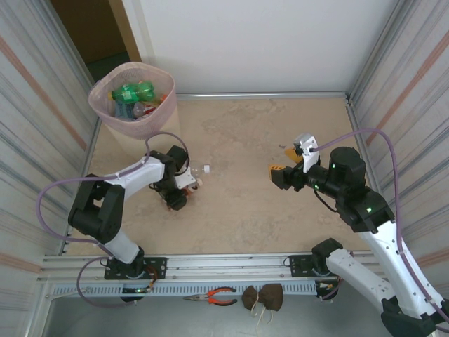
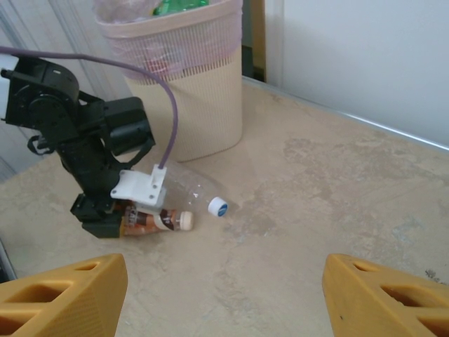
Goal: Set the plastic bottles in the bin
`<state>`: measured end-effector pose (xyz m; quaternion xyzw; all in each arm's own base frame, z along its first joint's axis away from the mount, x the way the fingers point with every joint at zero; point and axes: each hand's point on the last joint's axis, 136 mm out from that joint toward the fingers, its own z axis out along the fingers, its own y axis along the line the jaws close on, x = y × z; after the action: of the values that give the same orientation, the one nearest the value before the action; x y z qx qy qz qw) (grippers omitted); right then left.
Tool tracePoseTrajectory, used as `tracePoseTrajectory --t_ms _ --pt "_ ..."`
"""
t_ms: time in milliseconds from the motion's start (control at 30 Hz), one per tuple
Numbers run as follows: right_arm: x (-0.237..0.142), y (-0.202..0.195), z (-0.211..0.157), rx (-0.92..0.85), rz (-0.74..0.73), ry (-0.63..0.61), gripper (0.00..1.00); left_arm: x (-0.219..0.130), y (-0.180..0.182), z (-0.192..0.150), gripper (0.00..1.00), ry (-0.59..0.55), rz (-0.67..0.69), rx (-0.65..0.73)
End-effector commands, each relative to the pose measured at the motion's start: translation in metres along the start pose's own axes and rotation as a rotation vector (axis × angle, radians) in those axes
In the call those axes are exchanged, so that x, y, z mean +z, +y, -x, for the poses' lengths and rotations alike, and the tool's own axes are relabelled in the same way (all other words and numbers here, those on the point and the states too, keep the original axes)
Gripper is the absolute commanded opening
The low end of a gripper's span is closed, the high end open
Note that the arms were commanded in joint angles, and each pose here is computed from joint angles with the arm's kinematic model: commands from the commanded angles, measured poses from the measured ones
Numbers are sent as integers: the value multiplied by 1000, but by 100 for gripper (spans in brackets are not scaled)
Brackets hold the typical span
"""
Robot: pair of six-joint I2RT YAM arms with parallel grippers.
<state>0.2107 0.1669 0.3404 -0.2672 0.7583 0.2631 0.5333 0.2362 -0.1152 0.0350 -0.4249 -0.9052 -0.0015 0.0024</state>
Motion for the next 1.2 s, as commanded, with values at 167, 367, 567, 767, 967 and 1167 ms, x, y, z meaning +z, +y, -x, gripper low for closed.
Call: tracePoseTrajectory --t_ms 167,367,567,767,967,1167 --pt "-8 -4 6 3 -31 -18 72 -35 -52 31 56 -223 -191 163" --pt "-8 -4 8 -7 -32 -18 73 -84 -74 55 55 -459 -260 233" --pt "-8 -4 9 -6 -32 -23 72 -156 -86 84 57 -802 -280 276" --pt "-9 -4 10 -9 -36 -26 73 -232 -72 103 49 -1090 -247 192" --pt "-8 -4 9 -7 -34 -25 73 -297 -26 110 49 -1226 -98 -55" --pt "-5 -3 7 -1 -21 -22 73 -352 26 102 42 -1261 -90 -385"
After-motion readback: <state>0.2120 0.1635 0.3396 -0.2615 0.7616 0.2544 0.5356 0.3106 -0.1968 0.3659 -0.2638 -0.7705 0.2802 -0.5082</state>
